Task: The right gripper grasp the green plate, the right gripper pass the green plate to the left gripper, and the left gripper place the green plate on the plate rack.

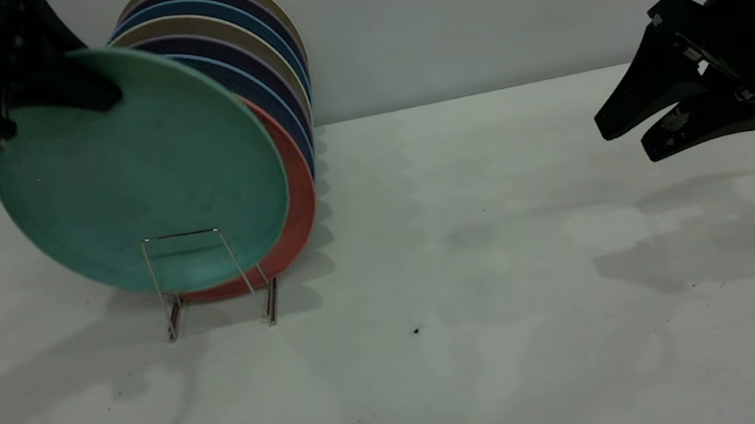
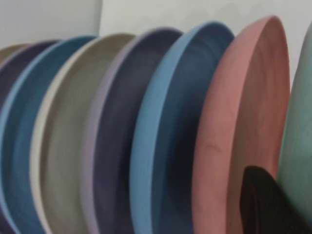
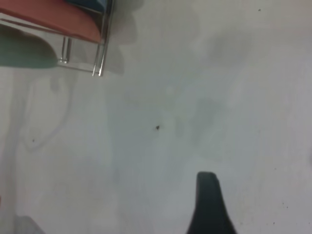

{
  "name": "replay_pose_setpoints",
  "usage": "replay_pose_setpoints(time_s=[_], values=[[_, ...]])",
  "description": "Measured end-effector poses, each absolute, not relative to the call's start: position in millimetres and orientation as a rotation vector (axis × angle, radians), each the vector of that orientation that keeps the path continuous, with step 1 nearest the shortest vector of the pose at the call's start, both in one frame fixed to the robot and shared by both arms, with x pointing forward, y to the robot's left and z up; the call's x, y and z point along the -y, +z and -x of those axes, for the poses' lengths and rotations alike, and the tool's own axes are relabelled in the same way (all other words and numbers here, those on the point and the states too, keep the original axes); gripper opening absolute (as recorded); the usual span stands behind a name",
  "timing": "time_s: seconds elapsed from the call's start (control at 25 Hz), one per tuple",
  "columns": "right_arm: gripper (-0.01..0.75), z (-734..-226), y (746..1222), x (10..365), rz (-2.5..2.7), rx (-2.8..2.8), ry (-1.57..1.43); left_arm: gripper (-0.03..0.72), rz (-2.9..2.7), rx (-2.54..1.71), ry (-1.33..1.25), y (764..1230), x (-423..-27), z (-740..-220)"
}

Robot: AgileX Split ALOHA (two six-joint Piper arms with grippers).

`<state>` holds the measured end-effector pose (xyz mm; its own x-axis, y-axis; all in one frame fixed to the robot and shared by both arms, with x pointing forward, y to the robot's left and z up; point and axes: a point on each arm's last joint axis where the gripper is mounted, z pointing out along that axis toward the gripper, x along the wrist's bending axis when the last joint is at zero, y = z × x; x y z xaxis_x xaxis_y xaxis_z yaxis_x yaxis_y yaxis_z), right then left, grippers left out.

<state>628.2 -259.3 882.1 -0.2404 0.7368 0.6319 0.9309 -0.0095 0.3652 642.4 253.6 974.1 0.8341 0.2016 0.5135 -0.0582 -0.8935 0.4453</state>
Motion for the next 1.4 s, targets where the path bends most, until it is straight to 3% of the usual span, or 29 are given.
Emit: replay_pose_setpoints(time_s=[0.24, 0.48, 0.6, 1.12, 1.4], values=[[0.550, -629, 882, 260, 1.764, 2.017, -1.093, 0.115, -2.549, -0.136, 0.779, 971, -253, -644], [0.550, -629, 882, 260, 1.769, 2.018, -1.093, 0.338, -2.531, -0.139, 0.745, 971, -251, -642], [0.550, -629, 881, 260, 1.770, 2.019, -1.093, 0.404, -2.531, -0.136, 0.745, 971, -251, -642], [0.550, -629, 882, 260, 1.770, 2.019, -1.094, 0.423, -2.450, -0.076, 0.762, 1021, -245, -622], [0.550, -628, 892, 250, 1.618, 1.948, -1.236, 0.423, -2.268, -0.719, 0.541, 1027, -247, -620]])
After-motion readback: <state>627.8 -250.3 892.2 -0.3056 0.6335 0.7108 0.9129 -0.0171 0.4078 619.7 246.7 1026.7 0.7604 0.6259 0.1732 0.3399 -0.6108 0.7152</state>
